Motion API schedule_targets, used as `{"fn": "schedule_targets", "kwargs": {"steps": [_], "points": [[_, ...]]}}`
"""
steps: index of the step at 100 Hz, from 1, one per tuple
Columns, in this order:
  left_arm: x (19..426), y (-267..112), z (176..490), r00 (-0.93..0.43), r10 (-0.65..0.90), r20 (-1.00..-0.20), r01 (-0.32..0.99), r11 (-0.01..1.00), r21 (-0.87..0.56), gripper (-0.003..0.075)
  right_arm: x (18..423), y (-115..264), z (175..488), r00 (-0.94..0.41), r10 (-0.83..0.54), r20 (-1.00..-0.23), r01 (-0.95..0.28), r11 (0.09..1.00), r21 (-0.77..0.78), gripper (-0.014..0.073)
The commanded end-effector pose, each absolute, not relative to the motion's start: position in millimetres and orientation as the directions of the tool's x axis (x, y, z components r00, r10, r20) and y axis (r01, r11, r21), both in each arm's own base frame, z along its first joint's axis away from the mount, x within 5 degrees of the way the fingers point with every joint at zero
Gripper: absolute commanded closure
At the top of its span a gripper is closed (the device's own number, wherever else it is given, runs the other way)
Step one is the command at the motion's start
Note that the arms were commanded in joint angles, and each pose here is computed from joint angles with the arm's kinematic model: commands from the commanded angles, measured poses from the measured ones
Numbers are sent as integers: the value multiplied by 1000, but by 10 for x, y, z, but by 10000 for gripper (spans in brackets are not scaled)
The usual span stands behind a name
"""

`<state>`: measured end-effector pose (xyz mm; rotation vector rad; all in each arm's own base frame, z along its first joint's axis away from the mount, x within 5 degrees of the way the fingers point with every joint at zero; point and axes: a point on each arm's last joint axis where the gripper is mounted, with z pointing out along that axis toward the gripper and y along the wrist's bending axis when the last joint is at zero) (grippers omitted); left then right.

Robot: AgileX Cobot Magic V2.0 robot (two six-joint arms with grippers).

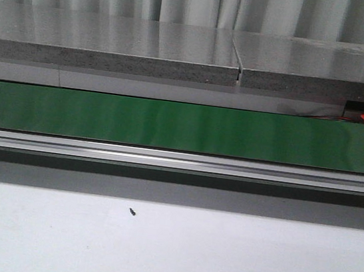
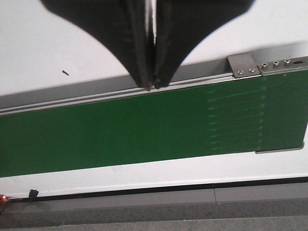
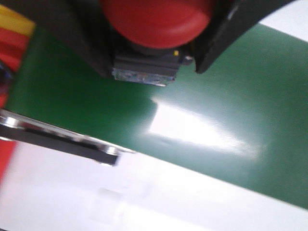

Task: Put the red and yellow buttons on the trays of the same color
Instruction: 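Carry the red button into the red tray and open the right gripper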

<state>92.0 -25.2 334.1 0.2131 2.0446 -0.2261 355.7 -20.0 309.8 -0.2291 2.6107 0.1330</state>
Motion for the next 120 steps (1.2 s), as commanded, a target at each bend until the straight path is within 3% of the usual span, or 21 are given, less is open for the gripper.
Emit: {"fn": "schedule_targets", "kwargs": {"steps": [1, 21, 40, 80, 120], "points": [[937, -259, 3486, -378, 25, -925, 250, 965, -76, 739, 3444, -550, 3400, -809, -41, -587, -75, 997, 33, 553], [937, -259, 3486, -378, 25, -925, 250, 965, -76, 739, 3331, -1291, 3272, -810, 159, -564, 157, 986, 53, 553], [937, -259, 3486, -378, 25, -925, 250, 965, -76, 739, 3321, -1707, 3061, -771, 328, -545, 322, 940, 109, 553], [937, -259, 3486, -378, 25, -925, 250, 965, -76, 739, 3585, -1915, 2495, -785, 366, -500, 360, 926, 114, 553], [937, -259, 3486, -378, 25, -925, 250, 965, -76, 739, 3716, -1983, 2385, -731, 387, -562, 387, 913, 126, 553]]}}
